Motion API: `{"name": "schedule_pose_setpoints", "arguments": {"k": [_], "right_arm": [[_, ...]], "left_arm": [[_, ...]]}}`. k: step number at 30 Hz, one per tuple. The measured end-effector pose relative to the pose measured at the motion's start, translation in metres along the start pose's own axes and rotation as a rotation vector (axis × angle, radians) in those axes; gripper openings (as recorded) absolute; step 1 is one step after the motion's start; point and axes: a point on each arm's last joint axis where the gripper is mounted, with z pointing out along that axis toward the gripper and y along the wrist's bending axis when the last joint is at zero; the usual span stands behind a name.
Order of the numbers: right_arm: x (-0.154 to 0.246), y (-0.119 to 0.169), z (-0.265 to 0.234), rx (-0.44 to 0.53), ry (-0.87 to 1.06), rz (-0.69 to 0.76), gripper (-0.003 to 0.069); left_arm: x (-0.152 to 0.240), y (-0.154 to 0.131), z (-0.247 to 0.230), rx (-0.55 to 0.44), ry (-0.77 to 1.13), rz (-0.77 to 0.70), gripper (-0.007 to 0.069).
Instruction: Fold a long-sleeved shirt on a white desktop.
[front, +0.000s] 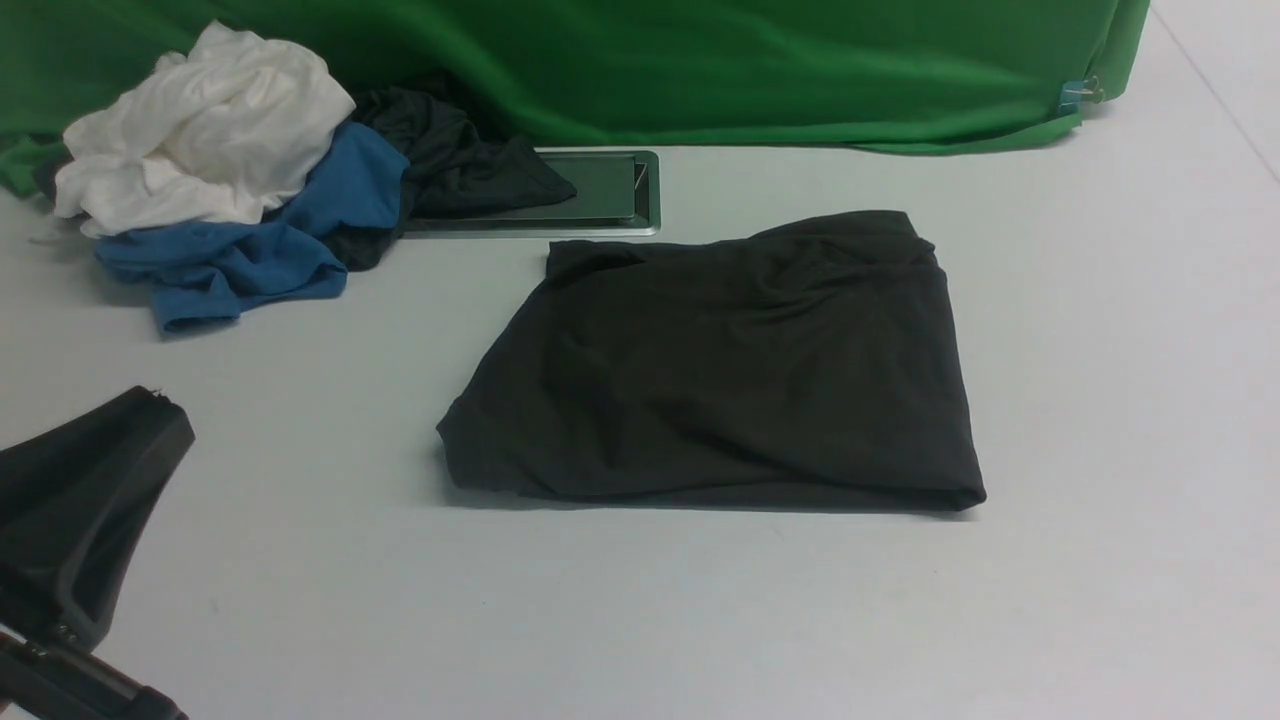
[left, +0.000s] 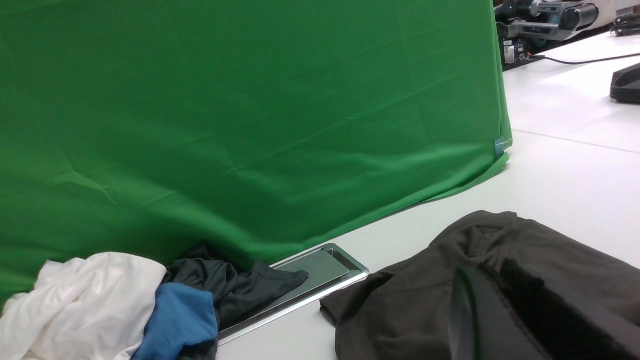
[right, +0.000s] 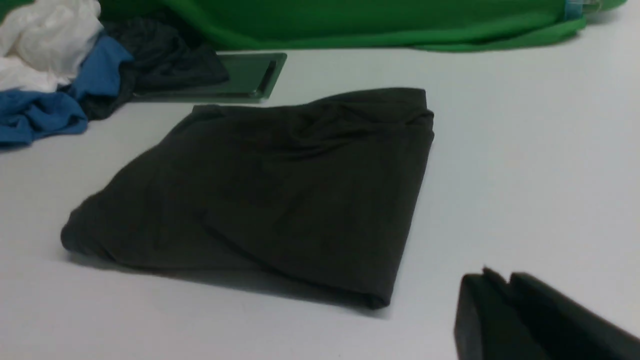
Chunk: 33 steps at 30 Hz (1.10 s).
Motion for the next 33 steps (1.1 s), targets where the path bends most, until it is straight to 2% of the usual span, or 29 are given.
{"name": "schedule_pose_setpoints", "arguments": {"k": [8, 11, 14, 17, 20, 25, 33], "right_arm": [[-0.001, -0.002, -0.002, 0.019, -0.015, -0.031, 0.0091], [0.002, -0.004, -0.008, 0.036, -0.066, -0.069, 0.0037], [0.017, -0.010, -0.015, 0.067, -0.160, -0.120, 0.0027], [0.055, -0.021, -0.011, 0.119, -0.256, -0.131, 0.0027], [0.075, -0.027, -0.007, 0.137, -0.330, -0.135, 0.0027], [0.116, -0.038, 0.010, 0.154, -0.341, -0.137, 0.0027], [0.122, -0.039, 0.013, 0.155, -0.295, -0.130, 0.0031]], "left_arm": [[0.000, 0.000, 0.000, 0.000, 0.000, 0.000, 0.0067], [0.000, 0.000, 0.000, 0.000, 0.000, 0.000, 0.0071], [0.000, 0.000, 0.000, 0.000, 0.000, 0.000, 0.0072], [0.000, 0.000, 0.000, 0.000, 0.000, 0.000, 0.0076], [0.000, 0.000, 0.000, 0.000, 0.000, 0.000, 0.0079], [0.000, 0.000, 0.000, 0.000, 0.000, 0.000, 0.0081], [0.000, 0.000, 0.000, 0.000, 0.000, 0.000, 0.0081]]}}
